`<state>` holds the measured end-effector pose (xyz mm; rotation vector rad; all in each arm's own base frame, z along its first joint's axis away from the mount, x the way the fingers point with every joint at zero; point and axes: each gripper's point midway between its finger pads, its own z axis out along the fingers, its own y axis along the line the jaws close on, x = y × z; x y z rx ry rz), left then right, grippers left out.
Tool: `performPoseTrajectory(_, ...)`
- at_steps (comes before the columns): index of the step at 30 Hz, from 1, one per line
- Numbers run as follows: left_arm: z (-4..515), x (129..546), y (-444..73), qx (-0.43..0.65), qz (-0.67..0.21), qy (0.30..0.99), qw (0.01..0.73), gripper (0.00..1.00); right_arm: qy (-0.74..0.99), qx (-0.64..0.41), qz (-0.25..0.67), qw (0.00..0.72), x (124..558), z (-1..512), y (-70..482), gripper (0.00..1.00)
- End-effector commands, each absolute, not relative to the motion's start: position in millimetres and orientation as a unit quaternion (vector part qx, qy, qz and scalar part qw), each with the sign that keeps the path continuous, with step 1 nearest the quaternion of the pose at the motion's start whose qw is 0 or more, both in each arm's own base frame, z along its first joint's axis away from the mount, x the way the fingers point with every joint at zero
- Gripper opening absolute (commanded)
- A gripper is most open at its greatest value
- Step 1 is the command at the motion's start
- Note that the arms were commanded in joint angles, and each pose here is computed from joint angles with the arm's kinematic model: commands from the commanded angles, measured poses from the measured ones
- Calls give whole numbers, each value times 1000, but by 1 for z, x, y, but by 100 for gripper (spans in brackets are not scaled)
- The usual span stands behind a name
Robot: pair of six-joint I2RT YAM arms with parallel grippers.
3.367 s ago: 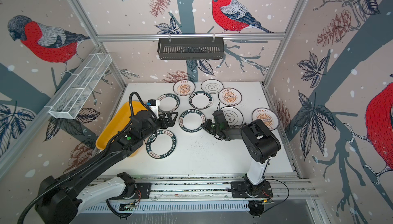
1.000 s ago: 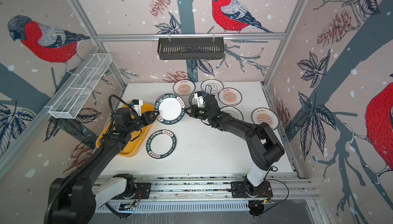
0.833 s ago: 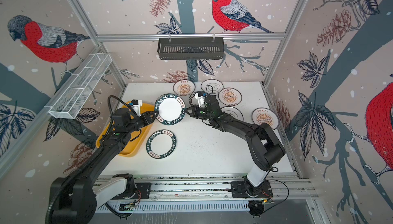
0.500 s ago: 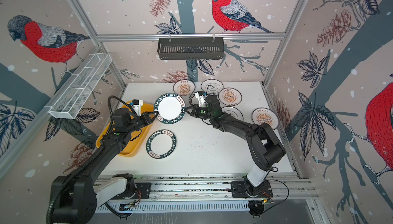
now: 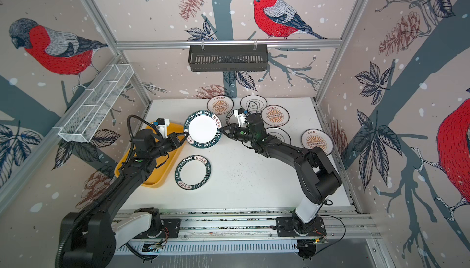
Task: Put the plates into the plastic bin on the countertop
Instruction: 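Carry the plate with the left gripper over the yellow bin while the right gripper releases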
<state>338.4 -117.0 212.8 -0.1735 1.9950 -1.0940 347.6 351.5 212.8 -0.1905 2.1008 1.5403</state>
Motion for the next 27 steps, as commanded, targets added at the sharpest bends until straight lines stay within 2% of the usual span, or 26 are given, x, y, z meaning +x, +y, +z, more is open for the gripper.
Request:
performPoseTrajectory(1, 228, 341, -118, -57, -448, 778, 437, 0, 759, -79, 581, 281, 350, 226, 353, 44)
performPoseTrajectory(6, 229, 345, -109, -80, -447, 775, 439, 0, 757, -79, 577, 296, 353, 231, 349, 66)
performPoseTrajectory(12, 224, 348, -85, -129, -441, 769, 444, 0, 755, -84, 562, 327, 355, 240, 341, 100)
performPoseTrajectory(27, 194, 337, 1, -300, -389, 740, 459, 0, 766, -63, 516, 378, 365, 248, 302, 100)
